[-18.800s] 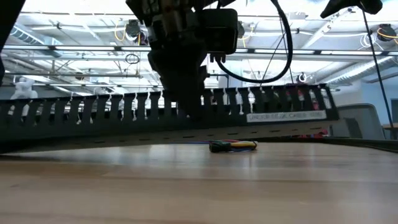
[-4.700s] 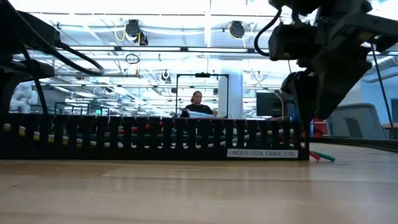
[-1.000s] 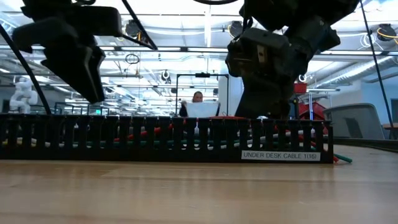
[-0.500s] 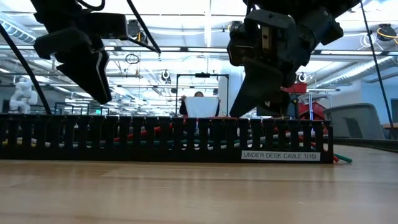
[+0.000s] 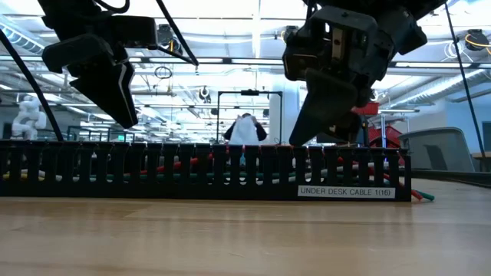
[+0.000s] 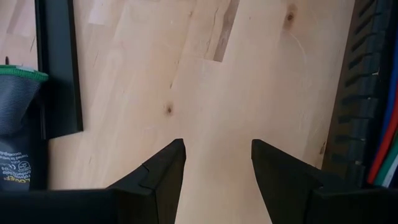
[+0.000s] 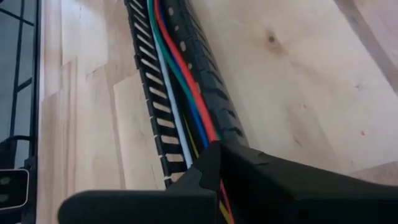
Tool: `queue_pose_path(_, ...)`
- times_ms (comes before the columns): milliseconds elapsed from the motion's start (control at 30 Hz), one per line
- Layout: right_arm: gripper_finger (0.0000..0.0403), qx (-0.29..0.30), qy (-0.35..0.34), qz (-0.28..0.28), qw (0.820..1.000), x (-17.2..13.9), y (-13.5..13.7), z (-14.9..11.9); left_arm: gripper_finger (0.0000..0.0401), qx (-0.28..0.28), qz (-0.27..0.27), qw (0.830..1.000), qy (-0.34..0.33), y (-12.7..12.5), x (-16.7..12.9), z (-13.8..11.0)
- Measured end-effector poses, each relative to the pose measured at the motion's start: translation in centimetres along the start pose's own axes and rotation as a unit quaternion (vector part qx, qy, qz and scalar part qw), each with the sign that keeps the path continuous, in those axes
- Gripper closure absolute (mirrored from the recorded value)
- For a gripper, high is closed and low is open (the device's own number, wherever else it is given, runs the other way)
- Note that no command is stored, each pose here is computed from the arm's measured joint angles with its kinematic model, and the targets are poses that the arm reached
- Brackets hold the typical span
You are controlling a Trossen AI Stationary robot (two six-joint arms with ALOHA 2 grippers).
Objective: Ziptie cables
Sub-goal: Put the cable wires into the black cable duct
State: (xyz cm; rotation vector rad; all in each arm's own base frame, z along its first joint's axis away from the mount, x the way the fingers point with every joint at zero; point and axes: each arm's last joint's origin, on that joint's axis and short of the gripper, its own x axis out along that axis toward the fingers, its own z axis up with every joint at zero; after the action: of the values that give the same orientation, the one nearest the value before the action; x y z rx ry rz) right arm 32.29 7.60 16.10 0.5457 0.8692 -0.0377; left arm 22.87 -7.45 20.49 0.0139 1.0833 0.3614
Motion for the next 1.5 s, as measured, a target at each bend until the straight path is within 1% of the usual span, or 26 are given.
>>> queue_pose_path(200, 0.0403, -0.010, 0.017, 0.017, 1.000, 0.1, 0.8, -0.7, 0.0214, 0.000, 0.000, 1.000, -0.001, 0.0, 0.0, 0.0)
queue_pose_path(333, 0.0403, -0.004, 0.043, 0.006, 0.999, 1.1, 0.9, -1.9, 0.0214, -0.001, 0.001, 1.000, -0.003, 0.0, 0.0, 0.0)
queue_pose_path(400, 0.0403, -0.001, 0.037, 0.013, 0.999, 1.3, 1.2, -2.0, 0.0214, -0.003, 0.000, 1.000, -0.005, 0.0, 0.0, 0.1)
queue_pose_path(467, 0.0403, -0.011, -0.003, 0.039, 0.999, 0.8, 2.0, -1.3, 0.0214, -0.005, 0.000, 1.000, -0.006, 0.0, 0.0, 0.1)
queue_pose_path(533, 0.0403, -0.024, -0.035, 0.028, 0.999, 0.0, 2.6, -0.3, 0.0214, -0.005, 0.000, 1.000, -0.006, 0.0, 0.0, 0.1)
queue_pose_path(600, 0.0403, -0.037, -0.043, 0.014, 0.998, -0.3, 2.7, 0.0, 0.0214, -0.005, 0.001, 1.000, -0.006, 0.0, 0.0, 0.1)
queue_pose_path(767, 0.0403, -0.047, -0.031, -0.008, 0.998, 0.1, 2.4, -0.2, 0.0214, -0.006, 0.000, 1.000, -0.008, -0.1, 0.0, 0.1)
queue_pose_path(833, 0.0403, -0.040, -0.018, -0.032, 0.999, 0.6, 1.9, -0.7, 0.0214, -0.006, -0.001, 1.000, -0.009, -0.1, 0.0, 0.1)
queue_pose_path(900, 0.0403, -0.038, -0.016, -0.043, 0.998, 1.1, 1.7, -0.9, 0.0214, -0.007, -0.001, 1.000, -0.009, -0.1, 0.0, 0.2)
queue_pose_path(1067, 0.0403, -0.040, -0.023, -0.039, 0.998, 1.2, 1.8, -0.8, 0.0214, -0.007, -0.001, 1.000, -0.010, -0.1, 0.0, 0.2)
queue_pose_path(1267, 0.0403, -0.069, -0.044, -0.026, 0.996, 0.1, 2.6, 0.1, 0.0214, -0.007, -0.001, 1.000, -0.010, -0.1, 0.0, 0.2)
queue_pose_path(1500, 0.0403, -0.078, -0.026, -0.041, 0.996, 0.4, 2.2, -0.2, 0.0214, -0.008, -0.002, 1.000, -0.012, -0.1, 0.0, 0.2)
